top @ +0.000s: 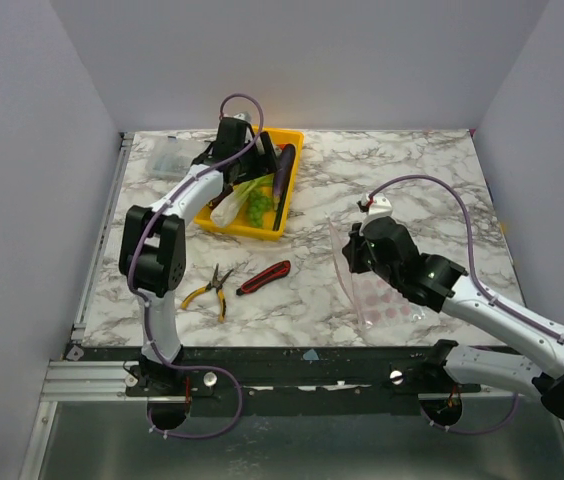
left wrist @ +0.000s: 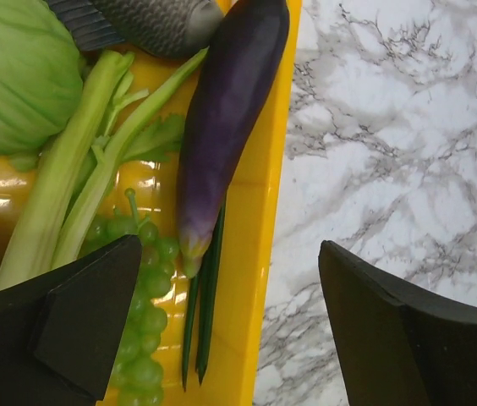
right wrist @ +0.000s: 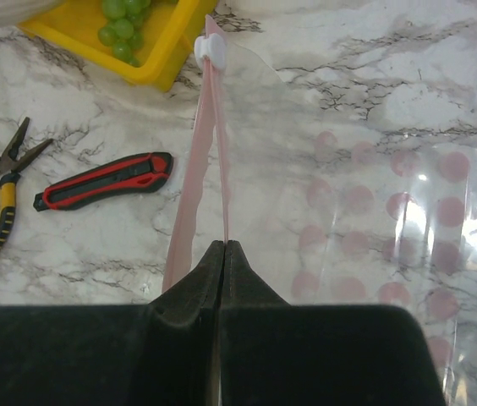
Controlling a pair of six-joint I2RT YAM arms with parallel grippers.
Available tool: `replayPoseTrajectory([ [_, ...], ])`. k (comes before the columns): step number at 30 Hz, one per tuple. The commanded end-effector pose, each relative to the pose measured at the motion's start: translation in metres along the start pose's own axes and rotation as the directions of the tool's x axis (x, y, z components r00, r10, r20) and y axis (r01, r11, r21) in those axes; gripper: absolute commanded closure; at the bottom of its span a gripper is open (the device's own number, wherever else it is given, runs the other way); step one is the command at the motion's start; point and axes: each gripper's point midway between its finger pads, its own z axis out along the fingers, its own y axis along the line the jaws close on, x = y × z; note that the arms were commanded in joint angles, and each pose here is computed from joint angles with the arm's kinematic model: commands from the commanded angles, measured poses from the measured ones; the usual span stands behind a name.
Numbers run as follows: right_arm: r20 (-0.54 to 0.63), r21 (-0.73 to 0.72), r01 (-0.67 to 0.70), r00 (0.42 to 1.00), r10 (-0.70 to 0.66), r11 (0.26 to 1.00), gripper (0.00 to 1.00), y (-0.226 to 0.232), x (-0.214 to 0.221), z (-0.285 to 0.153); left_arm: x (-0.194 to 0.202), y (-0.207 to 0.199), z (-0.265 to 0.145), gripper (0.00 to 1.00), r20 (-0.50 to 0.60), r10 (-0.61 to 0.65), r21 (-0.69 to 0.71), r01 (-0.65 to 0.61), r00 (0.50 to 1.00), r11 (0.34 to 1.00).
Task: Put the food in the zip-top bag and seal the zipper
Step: Pick up the fake vegetable from the bin.
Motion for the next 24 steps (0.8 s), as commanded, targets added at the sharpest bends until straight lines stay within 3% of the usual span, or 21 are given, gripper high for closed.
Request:
replayPoseTrajectory([
  [1, -0.004, -0.023, -0.024, 1.0, 0.024, 0.999, 0.99, 0.003, 0.001, -0.003, -0.024, -0.019, 0.029, 0.14, 0.081, -0.147, 0.1, 0.139, 0.986, 0.985],
  [5, -0.015, -0.017, -0.026, 1.0, 0.026, 1.0, 0.99, 0.003, 0.001, -0.005, -0.022, -0.008, 0.027, 0.19, 0.096, -0.098, 0.055, 0.093, 0.991, 0.994],
  [9, -0.028, -0.011, -0.022, 0.999, 0.021, 1.0, 0.99, 0.002, 0.005, -0.002, -0.01, 0.013, -0.004, 0.15, -0.041, 0.105, -0.073, -0.108, 0.994, 0.992],
  [12, -0.05, -0.004, -0.015, 0.999, 0.015, 1.0, 1.0, 0.002, 0.012, 0.003, -0.003, 0.044, -0.025, 0.07, -0.145, 0.261, -0.197, -0.286, 0.954, 0.938],
  [14, -0.063, -0.005, -0.014, 0.998, 0.013, 1.0, 0.99, 0.003, 0.015, 0.006, 0.003, 0.073, -0.035, 0.06, -0.261, 0.339, -0.287, -0.408, 0.904, 0.866],
  [17, -0.071, -0.022, -0.015, 0.997, 0.013, 1.0, 0.99, 0.008, 0.017, 0.01, 0.014, 0.115, -0.048, 0.03, -0.407, 0.369, -0.385, -0.524, 0.835, 0.76],
  [22, -0.077, -0.031, -0.009, 0.997, 0.006, 0.999, 1.0, 0.011, 0.016, 0.014, 0.03, 0.116, -0.037, 0.02, -0.461, 0.352, -0.304, -0.518, 0.814, 0.8],
  [24, -0.081, -0.025, -0.008, 0.997, 0.006, 1.0, 0.99, 0.01, 0.015, 0.013, 0.039, 0.12, -0.029, 0.06, -0.504, 0.332, -0.301, -0.522, 0.797, 0.798],
])
